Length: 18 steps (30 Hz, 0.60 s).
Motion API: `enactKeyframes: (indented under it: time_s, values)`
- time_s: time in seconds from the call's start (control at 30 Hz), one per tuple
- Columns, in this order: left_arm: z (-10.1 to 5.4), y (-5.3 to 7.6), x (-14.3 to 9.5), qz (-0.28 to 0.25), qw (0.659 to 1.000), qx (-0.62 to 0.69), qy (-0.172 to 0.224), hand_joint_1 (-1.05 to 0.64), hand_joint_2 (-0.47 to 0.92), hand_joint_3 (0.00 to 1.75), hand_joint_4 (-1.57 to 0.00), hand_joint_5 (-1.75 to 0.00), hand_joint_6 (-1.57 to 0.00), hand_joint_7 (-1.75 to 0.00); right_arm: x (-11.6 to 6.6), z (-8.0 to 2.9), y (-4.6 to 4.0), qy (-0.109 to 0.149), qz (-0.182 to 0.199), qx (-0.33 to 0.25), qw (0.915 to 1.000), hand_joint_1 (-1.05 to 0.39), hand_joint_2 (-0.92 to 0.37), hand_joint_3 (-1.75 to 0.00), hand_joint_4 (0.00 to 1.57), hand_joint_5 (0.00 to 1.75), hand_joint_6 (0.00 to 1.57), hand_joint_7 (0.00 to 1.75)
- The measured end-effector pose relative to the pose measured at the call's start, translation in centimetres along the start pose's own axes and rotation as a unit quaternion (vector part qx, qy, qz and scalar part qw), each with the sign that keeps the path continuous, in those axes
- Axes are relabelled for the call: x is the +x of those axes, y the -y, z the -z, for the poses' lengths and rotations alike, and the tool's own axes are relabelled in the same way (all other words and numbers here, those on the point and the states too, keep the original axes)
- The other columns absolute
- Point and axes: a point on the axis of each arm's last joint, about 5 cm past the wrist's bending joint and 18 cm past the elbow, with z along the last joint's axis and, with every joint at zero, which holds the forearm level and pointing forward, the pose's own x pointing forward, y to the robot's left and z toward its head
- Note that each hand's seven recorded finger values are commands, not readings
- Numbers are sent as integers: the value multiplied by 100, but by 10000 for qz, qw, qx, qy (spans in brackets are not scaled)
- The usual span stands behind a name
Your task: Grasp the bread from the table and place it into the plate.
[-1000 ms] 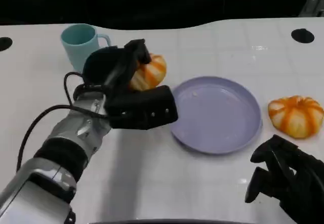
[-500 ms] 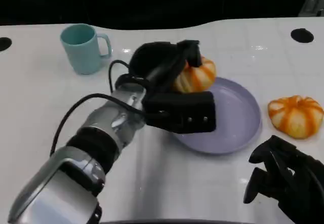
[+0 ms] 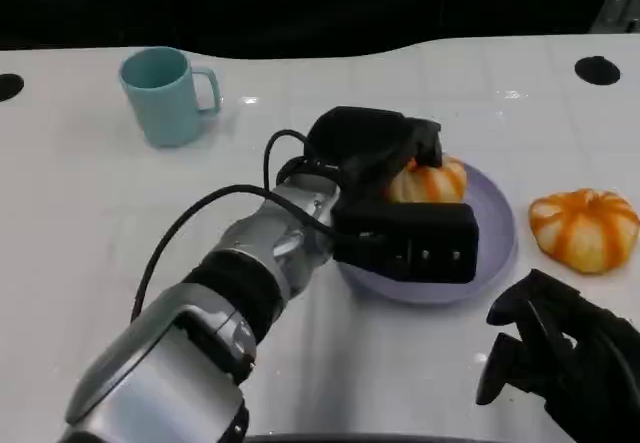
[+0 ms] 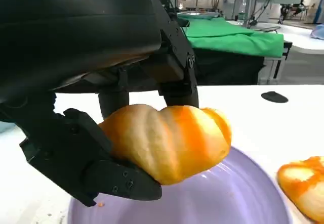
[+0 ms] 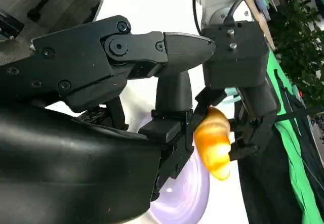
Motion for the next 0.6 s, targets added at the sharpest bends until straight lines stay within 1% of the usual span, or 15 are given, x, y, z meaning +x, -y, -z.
enactKeyframes:
  time_s: [0.03, 0.07, 0.1, 0.13, 0.17, 0.2, 0.23, 0.27, 0.3, 0.33, 0.37, 0.43, 0.5, 0.53, 0.6]
  values:
    - [-2, 9, 0, 28, 10000, 7, -5, -22, 71, 58, -86, -175, -87, -102, 0, 1, -1, 0, 0, 4, 10000, -44, -92, -39, 63, 175, 47, 162]
    - [-2, 18, -1, 58, 10000, 12, -13, -21, 73, 53, -83, -175, -88, -94, 0, 2, -2, 0, 1, 8, 10000, -44, -92, -39, 63, 175, 47, 162]
    - [-2, 25, -3, 81, 10000, 7, -11, -21, 76, 45, -80, -173, -88, -84, -1, 3, -3, -3, 4, 10, 10000, -44, -92, -40, 63, 175, 47, 162]
    - [-2, 29, -4, 131, 9999, -3, -9, -21, 80, 33, -77, -171, -89, -73, -1, 4, -3, -4, 4, 11, 10000, -44, -92, -40, 63, 175, 47, 162]
    - [-2, 30, -4, 211, 9998, -60, -24, -22, 84, 24, -76, -169, -90, -65, -2, 5, -4, -3, 3, 12, 10000, -44, -92, -40, 63, 175, 47, 162]
    - [-1, 31, -3, 318, 9994, -152, -50, -23, 89, 18, -63, -156, -79, -49, -2, 5, -4, 0, 3, 12, 10000, -45, -92, -40, 63, 175, 47, 162]
    - [0, 30, -2, 450, 9986, -249, -71, -25, 90, 18, -55, -136, -72, -35, -2, 5, -4, 6, 3, 10, 10000, -45, -92, -40, 63, 175, 47, 162]
    - [1, 28, -1, 599, 9975, -367, -90, -30, 91, 20, -49, -101, -64, -22, -2, 5, -5, 13, 1, 9, 10000, -44, -92, -40, 63, 175, 47, 162]
    - [3, 25, 1, 762, 9962, -420, -90, -38, 92, 25, -45, -58, -51, -9, -2, 4, -5, 16, 1, 6, 10000, -44, -92, -40, 63, 175, 47, 162]
    - [4, 19, 3, 935, 9947, -416, -64, -42, 92, 27, -44, -37, -45, -5, -2, 4, -5, 18, 3, 3, 10000, -44, -92, -40, 63, 175, 47, 162]
    - [4, 12, 6, 1082, 9933, -405, -34, -47, 92, 29, -39, -22, -36, -2, -2, 4, -5, 20, 5, -1, 10000, -44, -92, -40, 63, 175, 47, 163]
    - [0, -4, 14, 1327, 9905, -366, 3, -50, 92, 30, -36, -14, -31, -1, -2, 3, -5, 28, 4, 0, 10000, -44, -92, -40, 63, 175, 47, 163]
    - [-1, -15, 19, 1480, 9883, -357, 14, -67, 92, 33, -22, -4, -20, 0, -2, 3, -5, 31, 3, 6, 10000, -44, -92, -40, 63, 175, 47, 162]
    - [2, -25, 21, 1609, 9863, -371, 18, -70, 92, 34, -20, -3, -18, 0, -2, 3, -5, 31, 3, 7, 10000, -44, -92, -40, 64, 175, 48, 162]
    - [16, -47, 25, 1818, 9824, -420, 8, -84, 92, 42, -13, -1, -16, 0, -2, 3, -4, 31, 3, 7, 10000, -44, -92, -40, 64, 175, 48, 162]
